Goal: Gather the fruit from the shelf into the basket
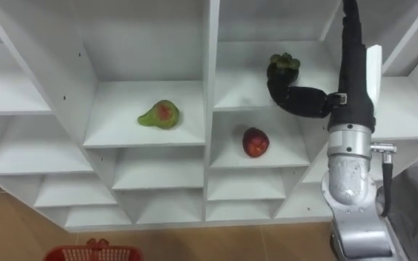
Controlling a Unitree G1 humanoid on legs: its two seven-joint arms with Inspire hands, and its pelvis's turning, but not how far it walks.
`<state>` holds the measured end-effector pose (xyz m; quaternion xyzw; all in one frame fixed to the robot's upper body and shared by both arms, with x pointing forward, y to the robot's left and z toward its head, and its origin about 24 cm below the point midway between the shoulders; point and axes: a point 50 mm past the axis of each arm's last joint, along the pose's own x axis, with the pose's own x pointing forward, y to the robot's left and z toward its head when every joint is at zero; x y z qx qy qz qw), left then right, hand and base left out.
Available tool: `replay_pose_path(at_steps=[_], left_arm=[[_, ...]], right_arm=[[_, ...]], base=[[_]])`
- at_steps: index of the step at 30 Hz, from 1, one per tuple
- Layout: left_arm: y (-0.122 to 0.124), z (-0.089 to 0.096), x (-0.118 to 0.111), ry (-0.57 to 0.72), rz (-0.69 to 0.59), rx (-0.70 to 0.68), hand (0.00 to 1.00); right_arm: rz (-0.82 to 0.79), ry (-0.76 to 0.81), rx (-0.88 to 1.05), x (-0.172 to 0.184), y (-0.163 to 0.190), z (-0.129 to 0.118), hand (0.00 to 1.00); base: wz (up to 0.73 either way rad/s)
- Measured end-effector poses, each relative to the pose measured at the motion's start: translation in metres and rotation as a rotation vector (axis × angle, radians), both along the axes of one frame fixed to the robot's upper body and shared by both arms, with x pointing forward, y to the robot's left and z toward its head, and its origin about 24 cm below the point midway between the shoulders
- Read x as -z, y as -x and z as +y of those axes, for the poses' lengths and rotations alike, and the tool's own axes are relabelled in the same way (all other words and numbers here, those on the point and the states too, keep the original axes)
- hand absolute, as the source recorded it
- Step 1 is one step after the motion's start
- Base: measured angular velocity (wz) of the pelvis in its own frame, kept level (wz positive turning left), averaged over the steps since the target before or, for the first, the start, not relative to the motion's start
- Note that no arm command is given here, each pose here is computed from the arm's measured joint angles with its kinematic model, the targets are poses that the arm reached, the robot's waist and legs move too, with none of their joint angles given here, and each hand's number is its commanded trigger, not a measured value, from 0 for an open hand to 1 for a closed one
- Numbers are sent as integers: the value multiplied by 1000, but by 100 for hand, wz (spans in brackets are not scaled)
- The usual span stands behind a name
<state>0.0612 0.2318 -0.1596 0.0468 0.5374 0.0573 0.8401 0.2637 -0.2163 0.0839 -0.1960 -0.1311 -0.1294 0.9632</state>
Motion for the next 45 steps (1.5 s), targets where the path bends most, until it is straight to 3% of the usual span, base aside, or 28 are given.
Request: replay_pose_path(at_steps=[9,40,45], left_arm=[[0,-1,0,8,3,0,100],[2,3,1,-5,32,-5,100],[3,4,1,-3,48,-2,100]], right_arm=[[111,6,-10,20,-6,-5,0],[204,-74,40,37,-18,-17,0],[276,-74,49,49,-21,-22,0]], base=[[7],[1],[0]])
